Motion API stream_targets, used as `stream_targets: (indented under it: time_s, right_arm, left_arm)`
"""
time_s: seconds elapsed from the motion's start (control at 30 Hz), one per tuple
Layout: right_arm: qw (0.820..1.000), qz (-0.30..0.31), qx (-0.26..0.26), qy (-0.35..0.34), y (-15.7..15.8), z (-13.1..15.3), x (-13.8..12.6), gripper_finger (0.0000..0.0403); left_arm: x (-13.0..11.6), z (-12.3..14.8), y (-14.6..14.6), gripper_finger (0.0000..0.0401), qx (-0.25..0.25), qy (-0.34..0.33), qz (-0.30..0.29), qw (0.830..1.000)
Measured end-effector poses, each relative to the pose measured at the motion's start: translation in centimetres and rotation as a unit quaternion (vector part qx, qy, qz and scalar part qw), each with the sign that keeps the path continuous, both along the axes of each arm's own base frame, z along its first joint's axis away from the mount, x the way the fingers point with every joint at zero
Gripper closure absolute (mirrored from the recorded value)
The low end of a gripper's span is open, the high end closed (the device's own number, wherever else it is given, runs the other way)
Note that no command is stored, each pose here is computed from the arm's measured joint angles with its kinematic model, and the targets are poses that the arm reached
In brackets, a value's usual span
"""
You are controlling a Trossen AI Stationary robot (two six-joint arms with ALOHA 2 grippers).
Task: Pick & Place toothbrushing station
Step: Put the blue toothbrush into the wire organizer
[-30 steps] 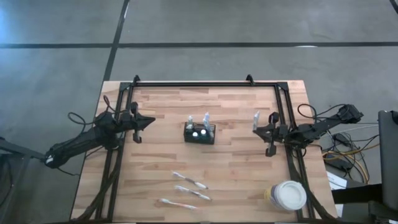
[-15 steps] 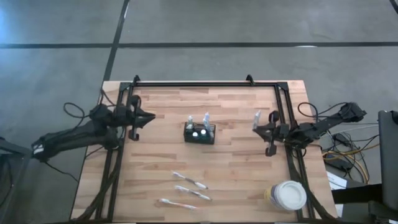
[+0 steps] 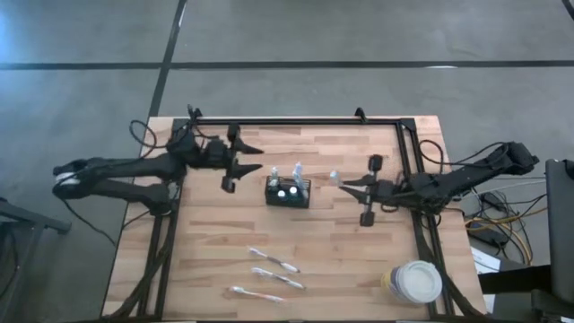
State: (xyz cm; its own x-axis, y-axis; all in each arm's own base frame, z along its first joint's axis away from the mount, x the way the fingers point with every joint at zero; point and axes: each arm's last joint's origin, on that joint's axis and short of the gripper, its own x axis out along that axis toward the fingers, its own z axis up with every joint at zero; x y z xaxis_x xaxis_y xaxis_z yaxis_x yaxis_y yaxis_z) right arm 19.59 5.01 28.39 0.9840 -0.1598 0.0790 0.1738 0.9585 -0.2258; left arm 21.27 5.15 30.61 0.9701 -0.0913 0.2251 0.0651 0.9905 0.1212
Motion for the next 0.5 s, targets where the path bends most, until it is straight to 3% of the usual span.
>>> stream_targets:
  time_s: [0.2, 0.5]
  right_arm:
    - [1.0, 0.005, -0.008, 0.024, -1.7, 0.5, 3.4, 0.0381]
    - [0.999, -0.026, -0.007, 0.044, -3.5, -0.3, 6.7, 0.0381]
  left_arm:
    - [2.9, 1.9, -0.3, 0.0204, 0.021, 0.0, -0.054, 0.998]
    - [5.8, 3.2, 0.0, 0.0204, 0.016, -0.001, -0.063, 0.998]
